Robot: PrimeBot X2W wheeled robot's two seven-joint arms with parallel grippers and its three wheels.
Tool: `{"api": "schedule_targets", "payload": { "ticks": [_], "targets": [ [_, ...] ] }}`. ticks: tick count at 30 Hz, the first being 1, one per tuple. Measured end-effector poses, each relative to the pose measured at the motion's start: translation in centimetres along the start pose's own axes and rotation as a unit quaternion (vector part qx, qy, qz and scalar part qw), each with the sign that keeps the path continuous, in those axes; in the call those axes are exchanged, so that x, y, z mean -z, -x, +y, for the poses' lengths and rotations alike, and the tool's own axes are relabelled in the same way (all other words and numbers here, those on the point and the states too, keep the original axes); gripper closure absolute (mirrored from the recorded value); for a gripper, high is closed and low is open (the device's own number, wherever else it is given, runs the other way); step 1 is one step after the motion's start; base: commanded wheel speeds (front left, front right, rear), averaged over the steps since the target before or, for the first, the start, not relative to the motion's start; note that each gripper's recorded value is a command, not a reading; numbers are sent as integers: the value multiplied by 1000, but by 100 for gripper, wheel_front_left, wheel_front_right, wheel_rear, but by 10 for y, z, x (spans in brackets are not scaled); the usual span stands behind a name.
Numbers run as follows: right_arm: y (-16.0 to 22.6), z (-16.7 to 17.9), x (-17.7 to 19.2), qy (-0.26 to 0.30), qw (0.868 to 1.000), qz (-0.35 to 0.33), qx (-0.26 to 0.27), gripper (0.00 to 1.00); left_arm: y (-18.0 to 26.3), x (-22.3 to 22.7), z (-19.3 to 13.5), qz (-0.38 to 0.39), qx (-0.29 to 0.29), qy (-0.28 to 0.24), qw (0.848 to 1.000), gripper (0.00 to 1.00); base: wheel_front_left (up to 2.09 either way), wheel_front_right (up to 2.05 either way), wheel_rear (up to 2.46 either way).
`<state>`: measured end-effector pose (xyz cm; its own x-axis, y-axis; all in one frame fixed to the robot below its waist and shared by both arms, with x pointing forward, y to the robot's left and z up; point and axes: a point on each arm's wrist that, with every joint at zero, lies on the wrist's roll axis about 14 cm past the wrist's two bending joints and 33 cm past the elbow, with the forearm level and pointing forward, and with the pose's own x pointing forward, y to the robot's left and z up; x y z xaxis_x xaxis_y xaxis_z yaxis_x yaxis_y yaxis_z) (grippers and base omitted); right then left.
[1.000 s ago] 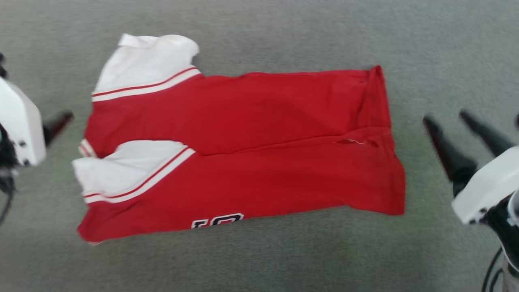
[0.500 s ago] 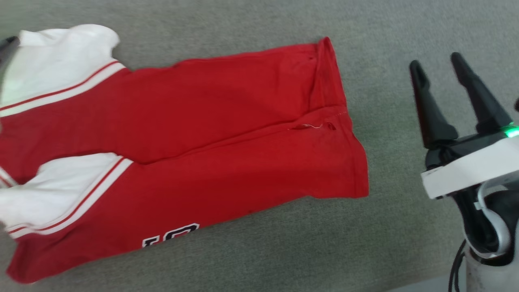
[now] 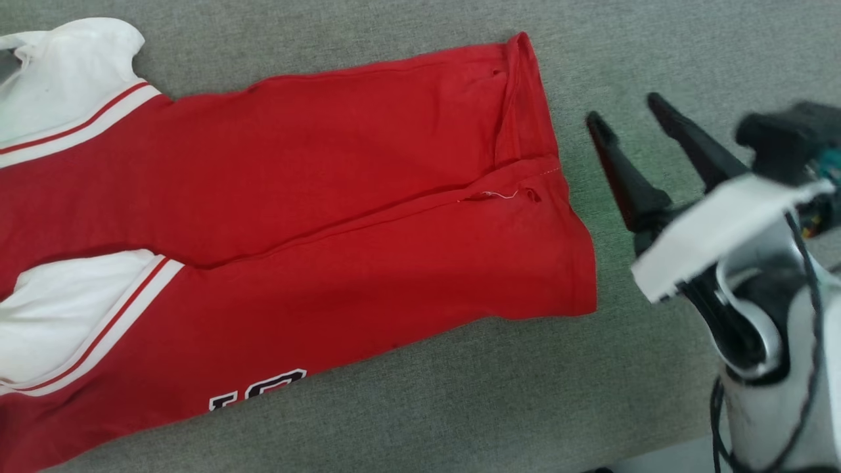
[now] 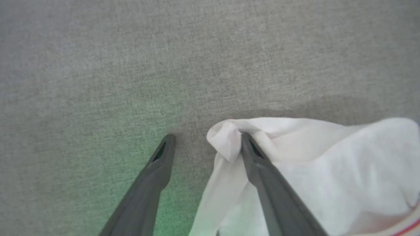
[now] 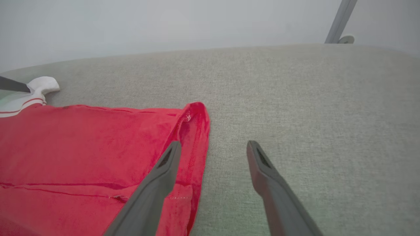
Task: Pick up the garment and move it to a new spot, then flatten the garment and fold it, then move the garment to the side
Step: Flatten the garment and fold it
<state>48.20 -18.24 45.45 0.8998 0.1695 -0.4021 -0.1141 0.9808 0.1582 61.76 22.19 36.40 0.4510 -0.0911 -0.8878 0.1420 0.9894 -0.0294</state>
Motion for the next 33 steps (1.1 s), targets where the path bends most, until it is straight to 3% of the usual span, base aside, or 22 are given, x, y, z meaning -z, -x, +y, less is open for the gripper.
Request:
{"api": "schedule_targets", "payload": {
  "ticks": [1,14,22,24,27,33],
  "targets": [
    [-5,1,3,0,1000,14,-5,0,-1,0,-1,7,1,1,1000,100,0,0,0],
    [-77,15,10,61,984,157,-50,0,-6,-5,-16,12,8,-24,1000,100,0,0,0],
    [-97,29,45,101,949,294,-61,0,-3,-7,-16,1,10,-28,1000,100,0,0,0],
    [-97,32,48,115,938,321,-62,100,-2,-7,-16,-2,10,-28,1000,100,0,0,0],
    [-97,35,50,119,932,336,-66,100,1,-8,-15,-10,9,-26,1000,100,0,0,0],
    [-98,31,35,122,944,301,-63,100,17,-13,-17,-40,18,-26,999,100,0,0,0]
  ]
}}
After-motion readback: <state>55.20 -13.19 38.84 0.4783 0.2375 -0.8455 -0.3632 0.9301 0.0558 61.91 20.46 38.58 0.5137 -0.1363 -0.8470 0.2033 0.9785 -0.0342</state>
